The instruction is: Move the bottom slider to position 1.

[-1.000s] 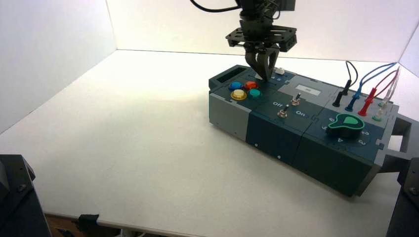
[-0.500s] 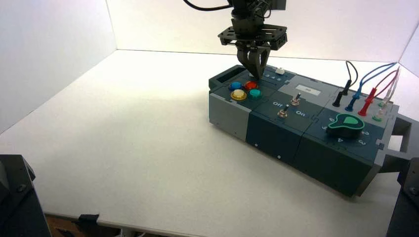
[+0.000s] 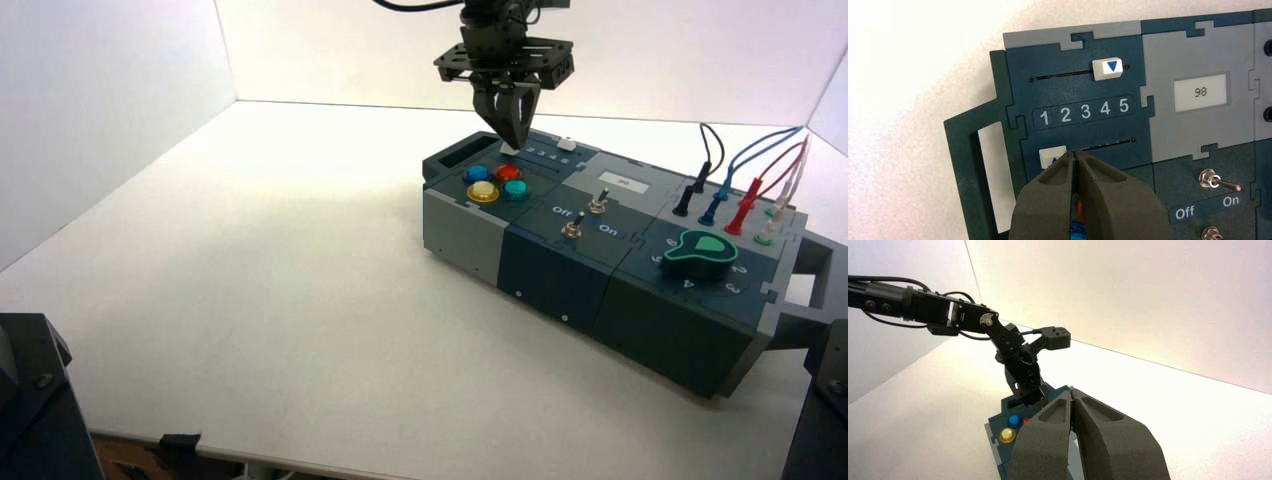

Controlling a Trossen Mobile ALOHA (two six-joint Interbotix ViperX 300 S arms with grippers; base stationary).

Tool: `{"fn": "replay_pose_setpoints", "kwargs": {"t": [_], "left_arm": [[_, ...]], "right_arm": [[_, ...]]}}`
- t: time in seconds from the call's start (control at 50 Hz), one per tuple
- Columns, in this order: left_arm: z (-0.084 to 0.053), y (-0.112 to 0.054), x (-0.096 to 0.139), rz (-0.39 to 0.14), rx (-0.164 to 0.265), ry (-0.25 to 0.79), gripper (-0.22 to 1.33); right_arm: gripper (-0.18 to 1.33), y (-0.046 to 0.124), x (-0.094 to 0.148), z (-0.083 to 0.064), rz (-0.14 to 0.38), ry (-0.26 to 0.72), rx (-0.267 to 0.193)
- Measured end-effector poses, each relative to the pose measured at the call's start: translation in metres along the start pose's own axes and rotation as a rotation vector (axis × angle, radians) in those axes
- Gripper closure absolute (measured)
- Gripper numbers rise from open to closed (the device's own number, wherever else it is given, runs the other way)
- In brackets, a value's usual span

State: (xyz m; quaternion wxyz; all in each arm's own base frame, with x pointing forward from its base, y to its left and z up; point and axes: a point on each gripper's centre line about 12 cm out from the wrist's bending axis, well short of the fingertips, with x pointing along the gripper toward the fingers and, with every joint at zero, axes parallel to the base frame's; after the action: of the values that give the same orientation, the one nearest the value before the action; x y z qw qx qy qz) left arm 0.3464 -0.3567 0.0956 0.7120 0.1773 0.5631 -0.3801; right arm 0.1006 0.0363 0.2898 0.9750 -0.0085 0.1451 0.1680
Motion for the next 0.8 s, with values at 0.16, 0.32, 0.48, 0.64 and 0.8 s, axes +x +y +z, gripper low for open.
{"fn": "replay_pose_setpoints", "kwargs": {"t": [0.16,0.32,0.48,0.64,0.8], "left_arm": [[-0.001,0.001,-0.001,0.002,0.002,0.002,1.28],[-0.002,0.0,-0.001,0.002,0.003,0.004,1.28],[-0.002,-0.01,0.0,-0.001,0.027,0.005,1.28],[0.002,-0.04,-0.009,-0.02,0.079,-0.016,1.28],[0.014,-0.076,-0.049,-0.042,0.127,-0.119,1.28]], "right_arm": [[1.29,0.0,0.0,0.0,0.0,0.0,0.0],[1.29,0.0,0.0,0.0,0.002,-0.001,0.0],[1.29,0.0,0.0,-0.001,0.001,0.002,0.001],[1.29,0.0,0.0,-0.001,0.0,0.002,-0.002],[1.29,0.0,0.0,-0.001,0.001,0.002,0.001]]}}
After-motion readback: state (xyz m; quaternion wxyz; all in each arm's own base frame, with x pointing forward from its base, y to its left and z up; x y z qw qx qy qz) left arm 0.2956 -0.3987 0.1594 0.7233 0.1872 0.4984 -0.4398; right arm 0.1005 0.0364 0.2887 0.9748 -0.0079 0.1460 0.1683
